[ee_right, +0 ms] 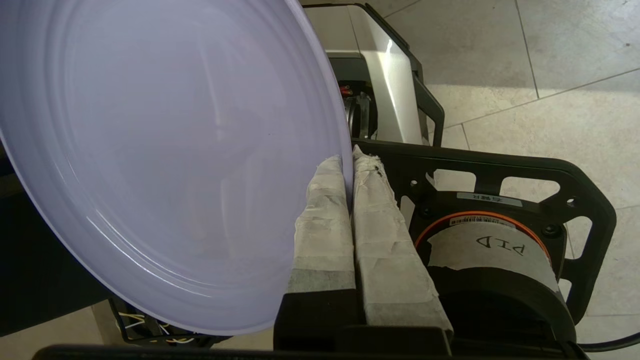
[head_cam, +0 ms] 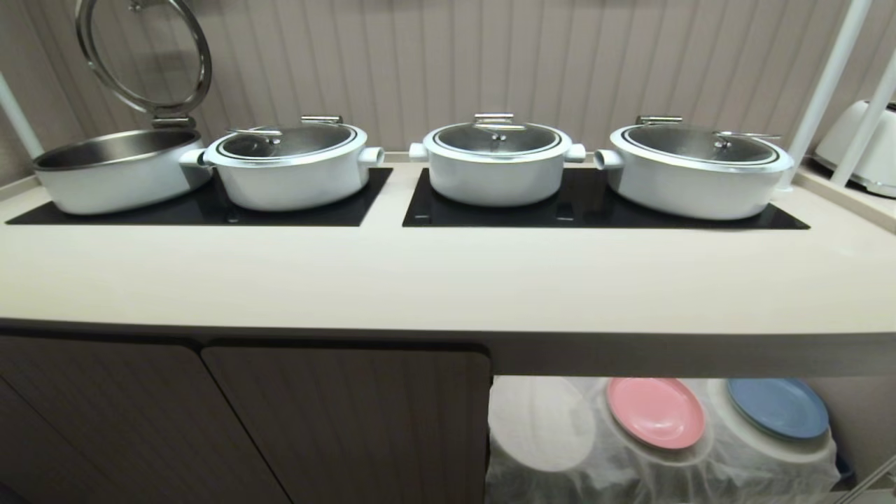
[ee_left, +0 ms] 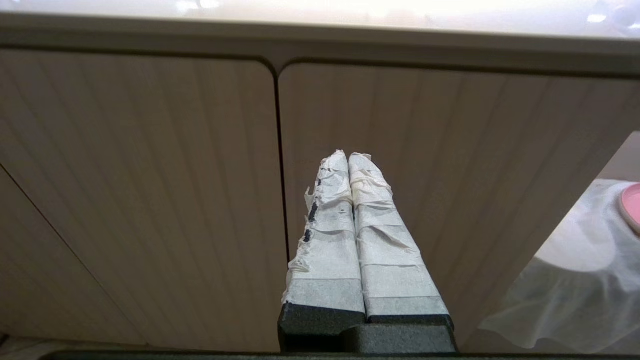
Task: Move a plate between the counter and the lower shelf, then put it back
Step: Put the plate in the cupboard
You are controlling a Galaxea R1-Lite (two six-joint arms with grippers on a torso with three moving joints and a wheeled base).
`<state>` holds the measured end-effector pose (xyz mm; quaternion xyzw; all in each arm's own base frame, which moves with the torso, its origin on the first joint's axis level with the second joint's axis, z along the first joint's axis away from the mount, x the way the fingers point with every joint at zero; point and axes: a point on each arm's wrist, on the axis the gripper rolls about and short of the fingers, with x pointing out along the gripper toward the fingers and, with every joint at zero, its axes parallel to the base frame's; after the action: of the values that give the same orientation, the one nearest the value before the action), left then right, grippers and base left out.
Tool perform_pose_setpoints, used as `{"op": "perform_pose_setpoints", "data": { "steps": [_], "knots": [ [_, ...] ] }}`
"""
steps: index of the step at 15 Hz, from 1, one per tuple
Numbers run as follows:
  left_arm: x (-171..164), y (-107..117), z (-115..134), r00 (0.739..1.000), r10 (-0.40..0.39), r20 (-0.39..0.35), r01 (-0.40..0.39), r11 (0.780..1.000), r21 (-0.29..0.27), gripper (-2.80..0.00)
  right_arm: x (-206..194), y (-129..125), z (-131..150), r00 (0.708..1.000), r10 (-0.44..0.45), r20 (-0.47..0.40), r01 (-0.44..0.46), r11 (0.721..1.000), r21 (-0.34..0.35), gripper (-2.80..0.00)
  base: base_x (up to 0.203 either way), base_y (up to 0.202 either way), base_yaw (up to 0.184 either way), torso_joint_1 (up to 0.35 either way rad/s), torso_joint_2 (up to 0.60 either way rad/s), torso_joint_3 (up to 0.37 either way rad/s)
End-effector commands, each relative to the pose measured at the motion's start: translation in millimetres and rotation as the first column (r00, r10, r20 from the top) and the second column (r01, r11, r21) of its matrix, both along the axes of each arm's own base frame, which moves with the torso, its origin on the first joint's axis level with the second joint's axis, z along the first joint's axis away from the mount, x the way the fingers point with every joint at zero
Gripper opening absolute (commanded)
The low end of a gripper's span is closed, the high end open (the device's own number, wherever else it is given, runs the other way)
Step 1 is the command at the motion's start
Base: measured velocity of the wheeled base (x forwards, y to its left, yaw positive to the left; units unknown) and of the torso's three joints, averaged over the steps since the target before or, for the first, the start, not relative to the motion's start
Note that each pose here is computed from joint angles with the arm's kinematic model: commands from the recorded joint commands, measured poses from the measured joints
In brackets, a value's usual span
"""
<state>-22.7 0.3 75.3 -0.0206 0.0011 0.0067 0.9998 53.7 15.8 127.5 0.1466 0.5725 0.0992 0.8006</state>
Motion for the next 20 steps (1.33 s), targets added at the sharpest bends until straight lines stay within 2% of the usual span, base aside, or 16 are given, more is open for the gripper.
{"op": "perform_pose_setpoints", "data": {
  "steps": [1, 20],
  "knots": [
    [0.1, 0.0, 0.0, 1.000, 0.002, -0.001, -0.002, 1.000, 0.000, -2.80, -0.9, -0.1, 0.0, 1.000, 0.000, -0.002, 0.000, 1.000, 0.002, -2.80, 0.000, 0.000, 0.000, -0.252, 0.54, 0.300],
    [0.1, 0.0, 0.0, 1.000, 0.000, -0.001, 0.000, 1.000, 0.000, -2.80, -7.2, -1.2, -4.1, 1.000, 0.000, -0.003, 0.000, 1.000, 0.002, -2.80, 0.000, 0.000, 0.000, -0.207, 0.50, 0.288]
  ]
}}
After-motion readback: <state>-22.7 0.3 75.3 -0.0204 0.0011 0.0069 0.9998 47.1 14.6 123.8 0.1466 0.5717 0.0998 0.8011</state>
